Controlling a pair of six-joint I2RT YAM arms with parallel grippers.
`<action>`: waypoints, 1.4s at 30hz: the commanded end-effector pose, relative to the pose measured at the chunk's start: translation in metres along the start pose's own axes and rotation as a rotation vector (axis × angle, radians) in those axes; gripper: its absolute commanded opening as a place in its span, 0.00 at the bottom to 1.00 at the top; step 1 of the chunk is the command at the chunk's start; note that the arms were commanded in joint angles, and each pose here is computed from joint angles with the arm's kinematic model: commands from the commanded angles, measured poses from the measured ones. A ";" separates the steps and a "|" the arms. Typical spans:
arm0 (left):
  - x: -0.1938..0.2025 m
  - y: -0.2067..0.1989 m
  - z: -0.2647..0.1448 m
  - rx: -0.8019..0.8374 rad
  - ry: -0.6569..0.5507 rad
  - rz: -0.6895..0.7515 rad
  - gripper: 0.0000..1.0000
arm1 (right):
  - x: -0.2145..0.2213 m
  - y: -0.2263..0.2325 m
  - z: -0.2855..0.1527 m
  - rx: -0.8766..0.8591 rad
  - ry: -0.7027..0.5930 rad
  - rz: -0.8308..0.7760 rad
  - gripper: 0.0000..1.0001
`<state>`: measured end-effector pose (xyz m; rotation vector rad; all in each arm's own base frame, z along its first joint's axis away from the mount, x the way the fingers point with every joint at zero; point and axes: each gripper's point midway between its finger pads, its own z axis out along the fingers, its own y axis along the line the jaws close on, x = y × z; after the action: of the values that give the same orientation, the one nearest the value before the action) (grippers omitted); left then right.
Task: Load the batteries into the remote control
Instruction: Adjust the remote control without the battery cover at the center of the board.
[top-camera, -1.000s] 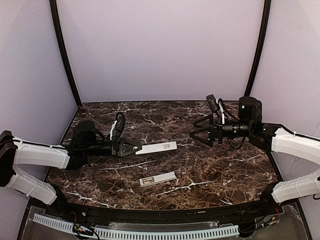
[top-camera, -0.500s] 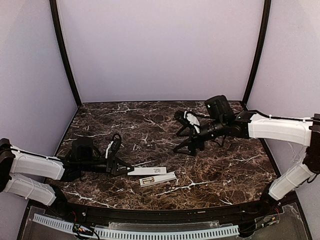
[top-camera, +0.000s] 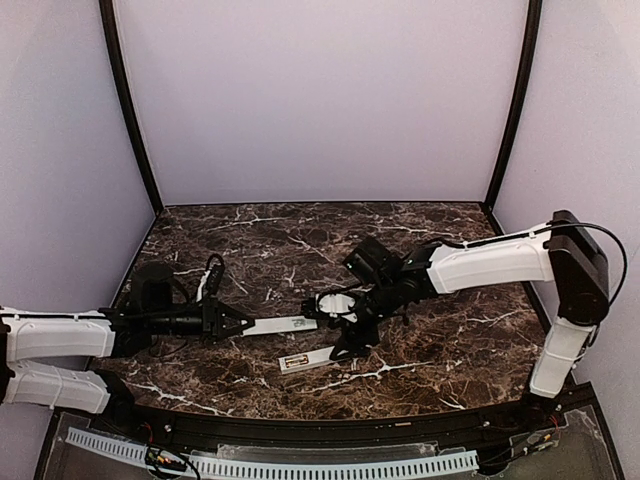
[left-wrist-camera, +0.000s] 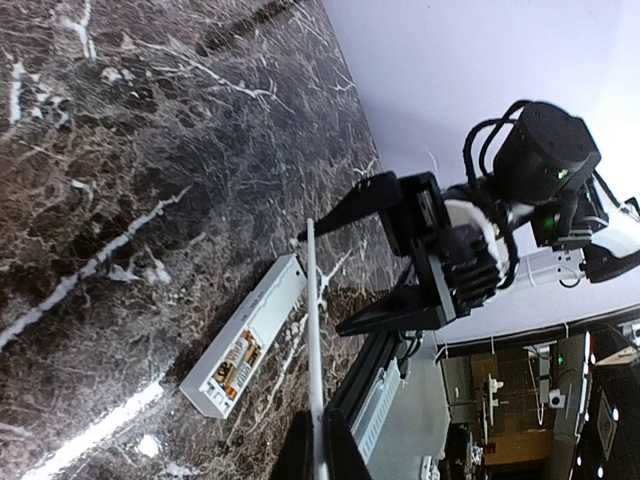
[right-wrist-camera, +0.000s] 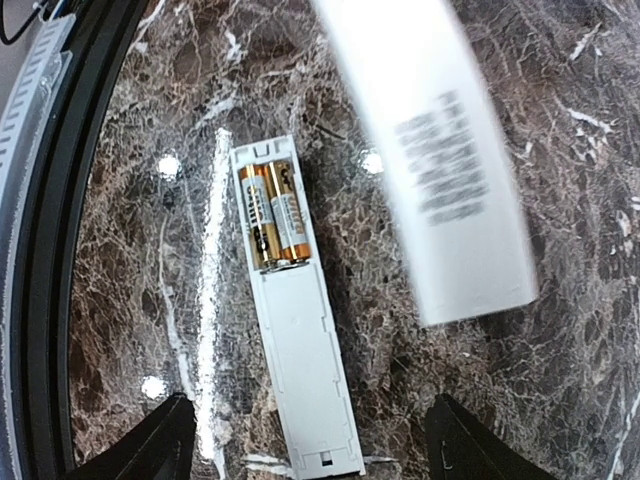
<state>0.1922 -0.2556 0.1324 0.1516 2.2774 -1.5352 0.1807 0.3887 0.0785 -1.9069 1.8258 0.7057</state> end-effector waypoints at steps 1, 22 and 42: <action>-0.010 0.018 -0.012 -0.092 -0.032 -0.041 0.00 | 0.006 -0.001 0.015 -0.002 0.054 -0.042 0.76; -0.029 0.016 -0.012 -0.071 -0.034 0.001 0.00 | 0.056 -0.009 0.044 0.110 0.213 0.058 0.28; -0.006 -0.014 0.025 0.090 0.185 0.029 0.00 | 0.021 -0.008 -0.033 0.216 0.079 0.023 0.83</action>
<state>0.2028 -0.2639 0.1263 0.2532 2.3739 -1.6168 0.1956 0.3624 0.0970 -1.7536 1.8810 0.4451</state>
